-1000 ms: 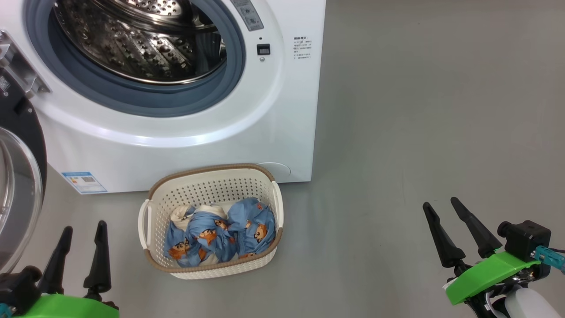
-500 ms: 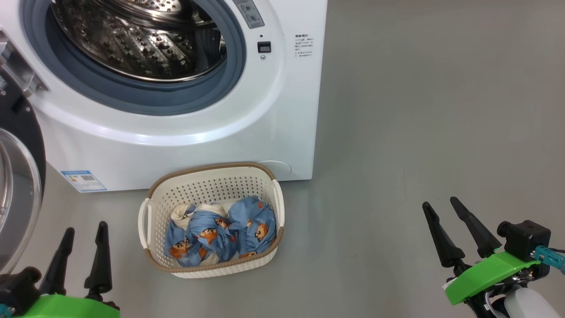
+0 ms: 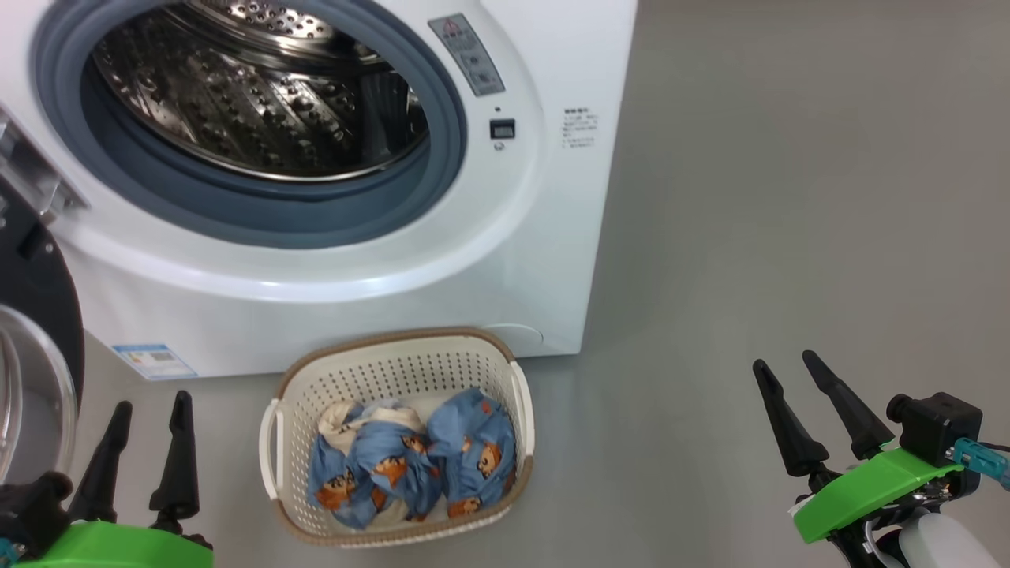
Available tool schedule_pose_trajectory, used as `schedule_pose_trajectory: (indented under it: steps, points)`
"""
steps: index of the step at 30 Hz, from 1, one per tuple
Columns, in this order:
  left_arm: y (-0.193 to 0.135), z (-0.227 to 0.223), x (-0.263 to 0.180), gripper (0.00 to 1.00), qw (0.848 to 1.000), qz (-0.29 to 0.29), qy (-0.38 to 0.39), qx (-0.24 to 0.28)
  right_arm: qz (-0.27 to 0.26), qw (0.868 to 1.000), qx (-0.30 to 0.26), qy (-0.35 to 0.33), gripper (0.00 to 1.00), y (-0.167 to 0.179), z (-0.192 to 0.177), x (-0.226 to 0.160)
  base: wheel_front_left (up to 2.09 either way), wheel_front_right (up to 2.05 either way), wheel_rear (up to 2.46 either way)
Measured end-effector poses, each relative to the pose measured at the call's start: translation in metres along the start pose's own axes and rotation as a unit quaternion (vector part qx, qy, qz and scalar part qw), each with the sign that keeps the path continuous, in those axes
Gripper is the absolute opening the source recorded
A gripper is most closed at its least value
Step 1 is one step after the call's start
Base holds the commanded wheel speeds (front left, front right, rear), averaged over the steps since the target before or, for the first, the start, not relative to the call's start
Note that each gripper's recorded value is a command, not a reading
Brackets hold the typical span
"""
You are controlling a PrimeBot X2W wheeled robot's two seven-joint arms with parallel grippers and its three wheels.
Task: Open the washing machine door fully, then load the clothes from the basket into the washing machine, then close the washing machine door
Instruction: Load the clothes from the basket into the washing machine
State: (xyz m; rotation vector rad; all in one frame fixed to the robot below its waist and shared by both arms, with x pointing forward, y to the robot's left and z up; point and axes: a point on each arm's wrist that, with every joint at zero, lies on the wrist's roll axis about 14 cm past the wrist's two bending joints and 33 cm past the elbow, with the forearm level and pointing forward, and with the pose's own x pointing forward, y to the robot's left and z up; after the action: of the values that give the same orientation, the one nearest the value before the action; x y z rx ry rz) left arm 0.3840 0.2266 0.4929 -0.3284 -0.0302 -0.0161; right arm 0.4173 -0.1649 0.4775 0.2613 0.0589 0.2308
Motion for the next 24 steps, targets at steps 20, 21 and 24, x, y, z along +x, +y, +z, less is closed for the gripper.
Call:
schedule_pose_trajectory:
  steps: [20,21,24]
  points:
    - [0.0016,-0.0021,-0.0003,1.00,1.000,0.003,0.003,0.006,0.003,1.000,0.002,0.002,1.00,0.0026,-0.0025,0.0031,0.34,-0.41,0.08]
    - [0.0020,-0.0025,-0.0004,1.00,1.000,0.003,0.004,0.006,0.004,1.000,0.002,0.003,1.00,0.0026,-0.0029,0.0033,0.00,0.00,0.00]
    - [0.0032,-0.0040,-0.0008,1.00,1.000,0.005,0.006,0.006,0.004,1.000,0.003,0.004,1.00,0.0030,-0.0038,0.0040,0.00,0.00,0.00]
